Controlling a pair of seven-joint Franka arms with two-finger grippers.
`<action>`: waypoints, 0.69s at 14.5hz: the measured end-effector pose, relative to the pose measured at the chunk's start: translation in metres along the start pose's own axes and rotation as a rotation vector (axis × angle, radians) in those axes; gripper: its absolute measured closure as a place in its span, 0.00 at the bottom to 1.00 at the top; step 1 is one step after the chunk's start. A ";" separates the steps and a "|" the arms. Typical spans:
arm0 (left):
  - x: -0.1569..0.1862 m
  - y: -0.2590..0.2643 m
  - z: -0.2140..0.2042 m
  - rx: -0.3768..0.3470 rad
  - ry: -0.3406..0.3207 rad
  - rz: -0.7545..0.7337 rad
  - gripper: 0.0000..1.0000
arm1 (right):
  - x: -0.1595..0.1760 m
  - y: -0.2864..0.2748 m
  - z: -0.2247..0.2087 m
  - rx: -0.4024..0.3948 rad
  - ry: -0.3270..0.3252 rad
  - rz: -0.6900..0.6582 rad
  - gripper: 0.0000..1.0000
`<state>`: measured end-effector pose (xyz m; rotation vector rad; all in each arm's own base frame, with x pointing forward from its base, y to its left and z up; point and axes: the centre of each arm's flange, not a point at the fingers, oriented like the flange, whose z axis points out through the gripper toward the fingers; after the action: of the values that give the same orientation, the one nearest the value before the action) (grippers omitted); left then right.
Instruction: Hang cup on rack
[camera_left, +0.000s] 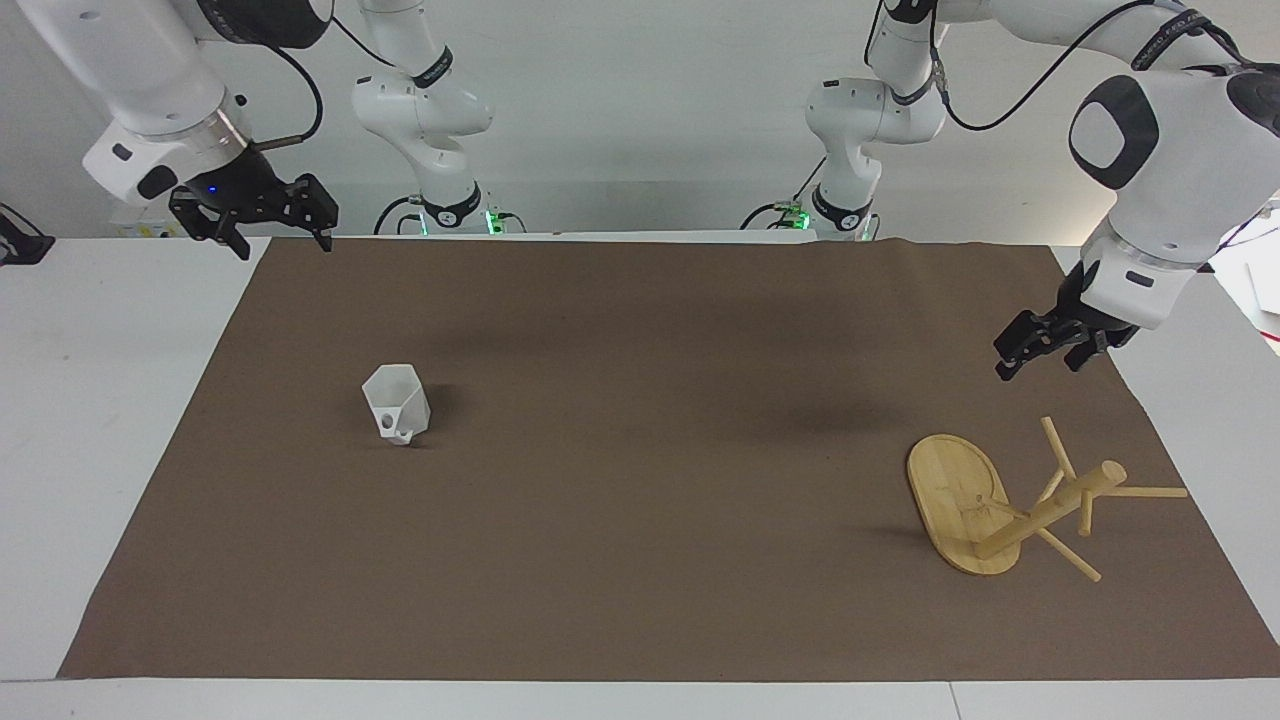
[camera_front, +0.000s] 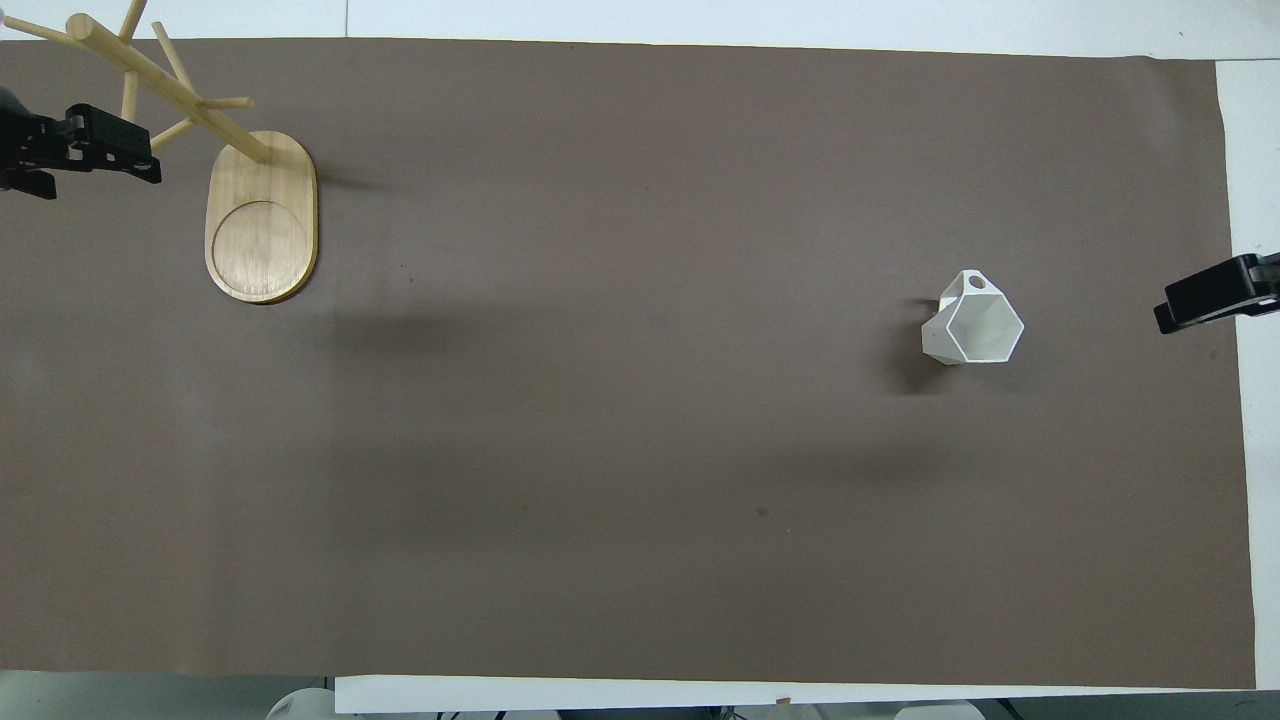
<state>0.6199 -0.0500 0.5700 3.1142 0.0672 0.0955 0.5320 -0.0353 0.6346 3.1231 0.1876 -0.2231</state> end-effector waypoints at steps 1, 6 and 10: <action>0.000 0.000 0.000 0.000 0.000 0.000 0.00 | 0.000 0.000 0.000 0.000 0.000 0.000 0.00; 0.000 0.000 0.000 0.000 0.000 0.000 0.00 | 0.000 0.000 0.000 0.000 0.000 -0.001 0.00; 0.000 0.000 0.000 0.000 0.000 0.000 0.00 | 0.000 -0.004 0.000 -0.001 -0.001 -0.008 0.00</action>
<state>0.6199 -0.0500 0.5700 3.1142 0.0671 0.0955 0.5319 -0.0309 0.6348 3.1217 0.2007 -0.2239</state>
